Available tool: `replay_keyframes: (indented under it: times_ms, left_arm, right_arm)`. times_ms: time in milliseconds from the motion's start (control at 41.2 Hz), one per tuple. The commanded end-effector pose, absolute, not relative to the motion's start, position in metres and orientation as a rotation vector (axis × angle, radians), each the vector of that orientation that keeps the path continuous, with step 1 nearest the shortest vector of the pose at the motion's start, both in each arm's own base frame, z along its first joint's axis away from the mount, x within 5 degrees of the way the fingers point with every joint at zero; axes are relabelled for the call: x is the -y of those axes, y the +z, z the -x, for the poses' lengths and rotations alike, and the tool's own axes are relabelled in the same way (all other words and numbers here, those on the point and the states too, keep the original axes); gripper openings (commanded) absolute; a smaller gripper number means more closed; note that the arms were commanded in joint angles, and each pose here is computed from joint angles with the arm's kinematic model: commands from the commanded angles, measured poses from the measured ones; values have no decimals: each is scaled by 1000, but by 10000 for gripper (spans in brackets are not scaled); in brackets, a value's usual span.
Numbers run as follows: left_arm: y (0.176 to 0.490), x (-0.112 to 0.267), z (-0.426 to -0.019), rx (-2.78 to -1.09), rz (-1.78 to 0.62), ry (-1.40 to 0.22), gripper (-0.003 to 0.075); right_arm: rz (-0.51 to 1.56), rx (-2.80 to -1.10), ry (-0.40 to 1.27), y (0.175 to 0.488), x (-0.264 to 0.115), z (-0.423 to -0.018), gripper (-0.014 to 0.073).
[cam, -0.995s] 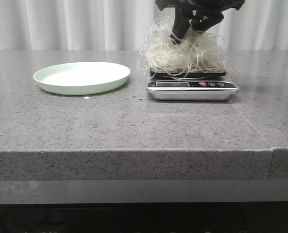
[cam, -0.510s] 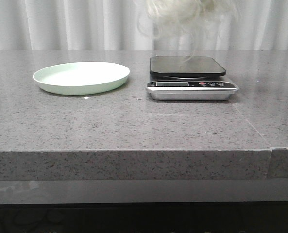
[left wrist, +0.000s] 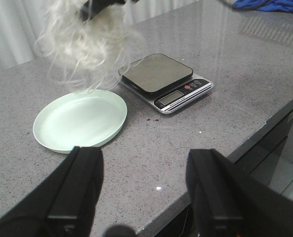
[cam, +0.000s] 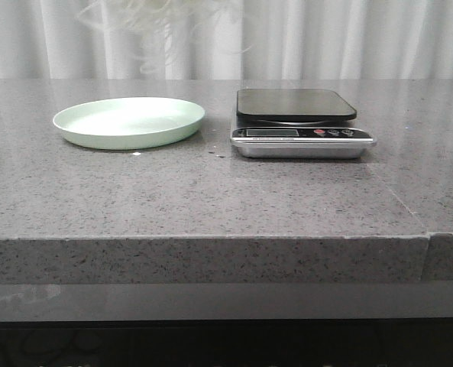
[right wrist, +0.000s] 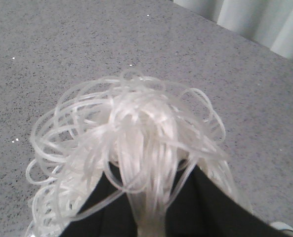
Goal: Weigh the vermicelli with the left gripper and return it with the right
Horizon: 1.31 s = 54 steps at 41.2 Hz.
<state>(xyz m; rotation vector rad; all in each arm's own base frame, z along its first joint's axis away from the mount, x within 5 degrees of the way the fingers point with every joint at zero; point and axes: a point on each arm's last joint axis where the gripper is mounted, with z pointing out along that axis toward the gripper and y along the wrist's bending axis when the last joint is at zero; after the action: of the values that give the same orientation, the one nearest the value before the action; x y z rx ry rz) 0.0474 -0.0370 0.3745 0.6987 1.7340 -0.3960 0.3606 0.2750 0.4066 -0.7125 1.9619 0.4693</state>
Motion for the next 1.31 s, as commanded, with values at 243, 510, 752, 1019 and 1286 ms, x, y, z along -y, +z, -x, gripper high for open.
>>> replay_keyframes:
  times_ms: [243, 510, 752, 1019, 1286]
  left_arm:
    - [388, 38, -47, -1651, -659, -436, 440]
    - [388, 38, -47, -1652, -660, -436, 440]
    - [388, 38, -47, -1652, -660, -436, 440]
    - [388, 38, -47, -1652, -660, -436, 440]
    - [388, 38, -47, -1652, -660, -436, 440]
  right_arm:
    - [654, -1788, 495, 408, -297, -384, 183]
    - [682, -1852, 463, 377, -306, -398, 291]
    - [692, -1882, 455, 385, -298, -392, 491]
    - [690, -1934, 446, 437, -260, -358, 492]
    - [631, -1931, 466, 486, -214, -306, 492]
